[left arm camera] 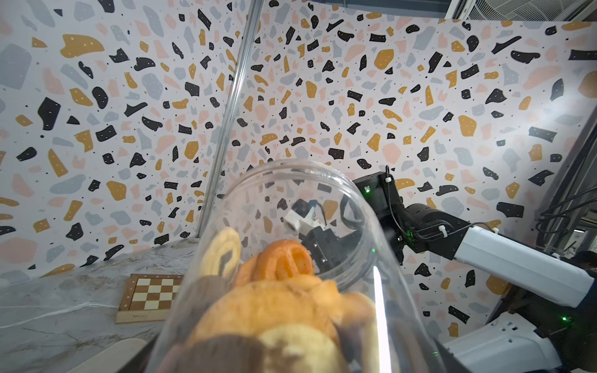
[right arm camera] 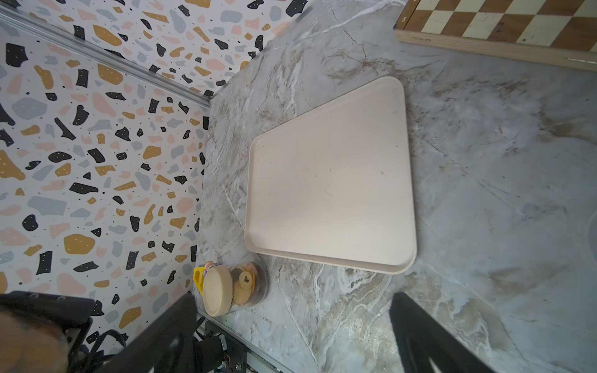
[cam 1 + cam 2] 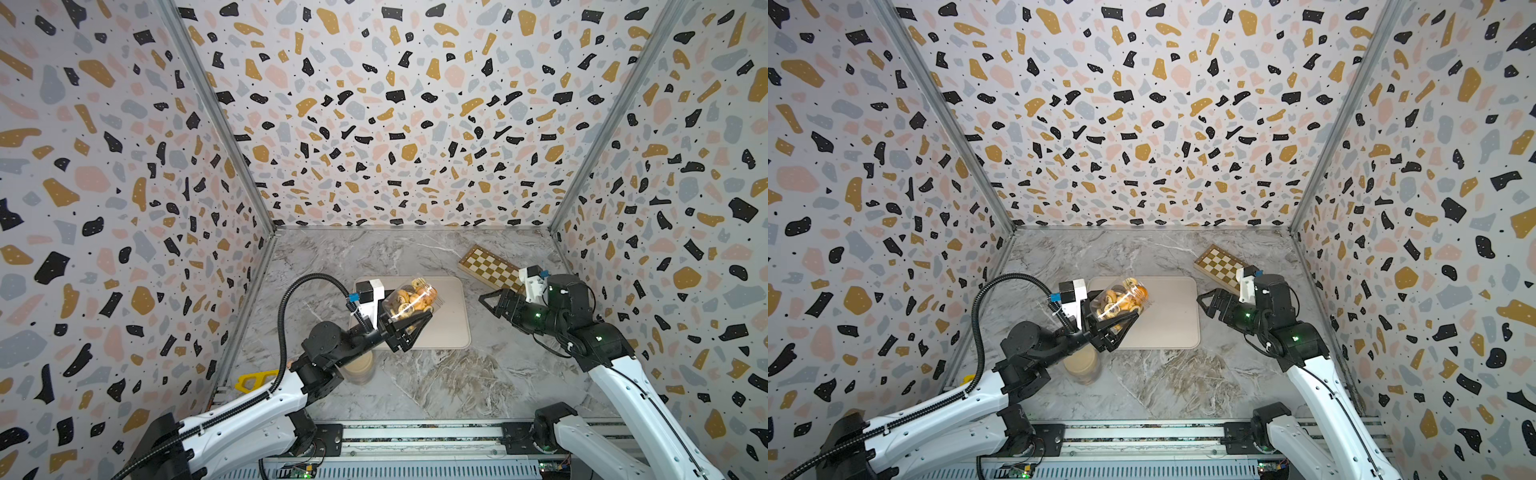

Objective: Pour the cookies out of the jar
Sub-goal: Pour the cookies in the jar onto the tray.

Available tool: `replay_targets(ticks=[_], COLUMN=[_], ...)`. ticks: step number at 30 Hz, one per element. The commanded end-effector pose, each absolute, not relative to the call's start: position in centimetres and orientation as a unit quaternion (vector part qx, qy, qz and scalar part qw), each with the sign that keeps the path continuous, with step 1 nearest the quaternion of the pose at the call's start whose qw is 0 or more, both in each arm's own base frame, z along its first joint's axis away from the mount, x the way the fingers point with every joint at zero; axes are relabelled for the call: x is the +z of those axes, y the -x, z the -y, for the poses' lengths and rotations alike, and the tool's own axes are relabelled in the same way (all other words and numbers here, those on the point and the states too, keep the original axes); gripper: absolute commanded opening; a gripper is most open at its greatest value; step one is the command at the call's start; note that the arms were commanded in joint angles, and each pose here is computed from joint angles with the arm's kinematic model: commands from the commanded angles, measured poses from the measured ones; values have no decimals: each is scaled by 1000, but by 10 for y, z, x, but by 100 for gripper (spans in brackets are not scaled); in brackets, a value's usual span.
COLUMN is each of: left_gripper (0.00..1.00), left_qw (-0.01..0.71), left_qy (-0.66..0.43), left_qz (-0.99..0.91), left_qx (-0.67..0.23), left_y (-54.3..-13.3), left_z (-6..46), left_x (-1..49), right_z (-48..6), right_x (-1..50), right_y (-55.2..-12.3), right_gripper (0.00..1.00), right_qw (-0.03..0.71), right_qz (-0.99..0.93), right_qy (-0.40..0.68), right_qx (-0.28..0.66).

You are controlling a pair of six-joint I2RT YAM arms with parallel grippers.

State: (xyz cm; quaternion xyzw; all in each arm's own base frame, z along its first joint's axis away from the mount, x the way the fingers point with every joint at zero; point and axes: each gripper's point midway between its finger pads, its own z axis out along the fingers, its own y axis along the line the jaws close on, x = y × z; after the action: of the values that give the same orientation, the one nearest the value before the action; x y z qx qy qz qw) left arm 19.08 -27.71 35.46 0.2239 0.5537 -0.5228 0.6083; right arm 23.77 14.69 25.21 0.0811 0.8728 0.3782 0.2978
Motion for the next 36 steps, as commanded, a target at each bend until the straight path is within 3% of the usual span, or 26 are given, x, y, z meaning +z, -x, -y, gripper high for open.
replay_targets(ticks=[1, 6, 12, 36], left_gripper=[0, 0, 0, 0], left_qw=[630, 606, 555, 520], left_qy=[-234, -254, -294, -313], left_qz=[-524, -512, -535, -563], left_qx=[-523, -553, -565, -561], left_y=[-190, -200, -205, -257], left_z=[263, 247, 265, 304], left_x=[368, 372, 349, 295], right_z=[-147, -144, -138, -121], right_x=[252, 243, 240, 242], right_y=[-230, -226, -226, -225], right_gripper=[95, 95, 95, 96], right_qw=[295, 290, 293, 296], right_qz=[-875, -879, -883, -886], right_qy=[-68, -69, -74, -78], right_qx=[378, 371, 358, 349])
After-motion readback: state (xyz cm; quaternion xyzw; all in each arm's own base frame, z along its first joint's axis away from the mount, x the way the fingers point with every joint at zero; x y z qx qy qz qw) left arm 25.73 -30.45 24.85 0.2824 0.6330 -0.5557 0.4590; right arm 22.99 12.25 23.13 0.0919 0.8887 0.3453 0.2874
